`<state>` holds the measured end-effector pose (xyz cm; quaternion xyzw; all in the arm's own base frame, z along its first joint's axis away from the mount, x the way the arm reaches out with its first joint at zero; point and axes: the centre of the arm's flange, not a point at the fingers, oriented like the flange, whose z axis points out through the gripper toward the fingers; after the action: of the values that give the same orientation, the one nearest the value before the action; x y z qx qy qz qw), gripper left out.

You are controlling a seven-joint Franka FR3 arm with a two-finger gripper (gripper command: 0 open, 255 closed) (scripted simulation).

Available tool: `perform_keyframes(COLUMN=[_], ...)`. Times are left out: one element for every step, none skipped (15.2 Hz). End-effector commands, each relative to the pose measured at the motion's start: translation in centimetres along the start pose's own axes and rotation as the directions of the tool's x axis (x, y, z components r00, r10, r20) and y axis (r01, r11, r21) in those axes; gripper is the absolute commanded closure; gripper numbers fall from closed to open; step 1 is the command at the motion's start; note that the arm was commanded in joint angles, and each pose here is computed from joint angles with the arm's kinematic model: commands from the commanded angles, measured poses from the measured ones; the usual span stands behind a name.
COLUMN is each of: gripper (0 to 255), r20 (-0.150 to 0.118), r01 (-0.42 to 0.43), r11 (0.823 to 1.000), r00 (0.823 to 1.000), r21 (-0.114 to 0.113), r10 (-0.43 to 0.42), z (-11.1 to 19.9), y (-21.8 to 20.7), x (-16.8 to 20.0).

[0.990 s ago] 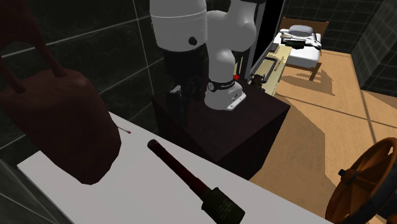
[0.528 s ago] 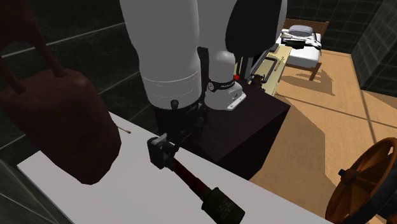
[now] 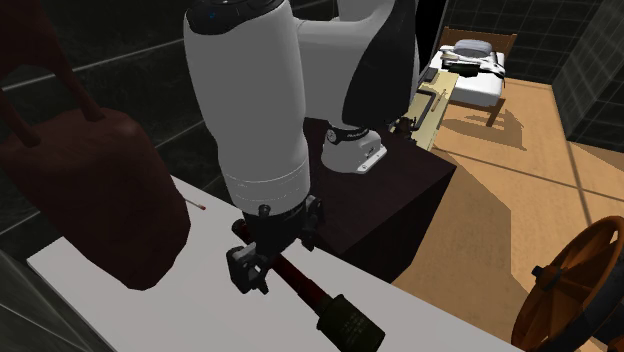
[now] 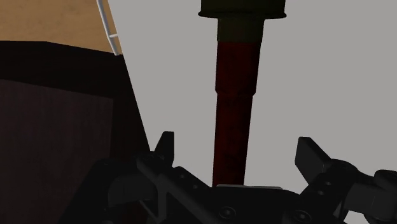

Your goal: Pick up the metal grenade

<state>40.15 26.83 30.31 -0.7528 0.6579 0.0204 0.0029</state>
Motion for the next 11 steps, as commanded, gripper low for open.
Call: perform_keyframes(gripper=[0,0,0,255,255,255,255,255,255,255,255], r20=[0.000,0.000,0.000,0.000,0.000,0.000,0.000,0.000,0.000,0.000,0.000], r01=[0.000,0.000,0.000,0.000,0.000,0.000,0.000,0.000,0.000,0.000,0.000], r11=[1.000,1.000,1.000,1.000,1.000,1.000,1.000,1.000,1.000,1.000,1.000], r00=[1.000,1.000,1.000,1.000,1.000,1.000,1.000,1.000,1.000,1.000,1.000], r21=[0.001,0.001,0.001,0.001,0.001,0.001,0.001,0.001,0.001,0.001,0.001], r10=[0.000,0.000,0.000,0.000,0.000,0.000,0.000,0.000,0.000,0.000,0.000], z=[1.38,1.38,1.38,1.40,1.37,1.38,1.38,1.38,1.38,1.38,1.39], y=[0.08,0.08,0.08,0.11,0.14,0.16,0.17,0.17,0.17,0.17,0.18], x=[0.07,0.07,0.07,-0.04,-0.04,-0.04,-0.04,-0.05,-0.04,-0.04,-0.05])
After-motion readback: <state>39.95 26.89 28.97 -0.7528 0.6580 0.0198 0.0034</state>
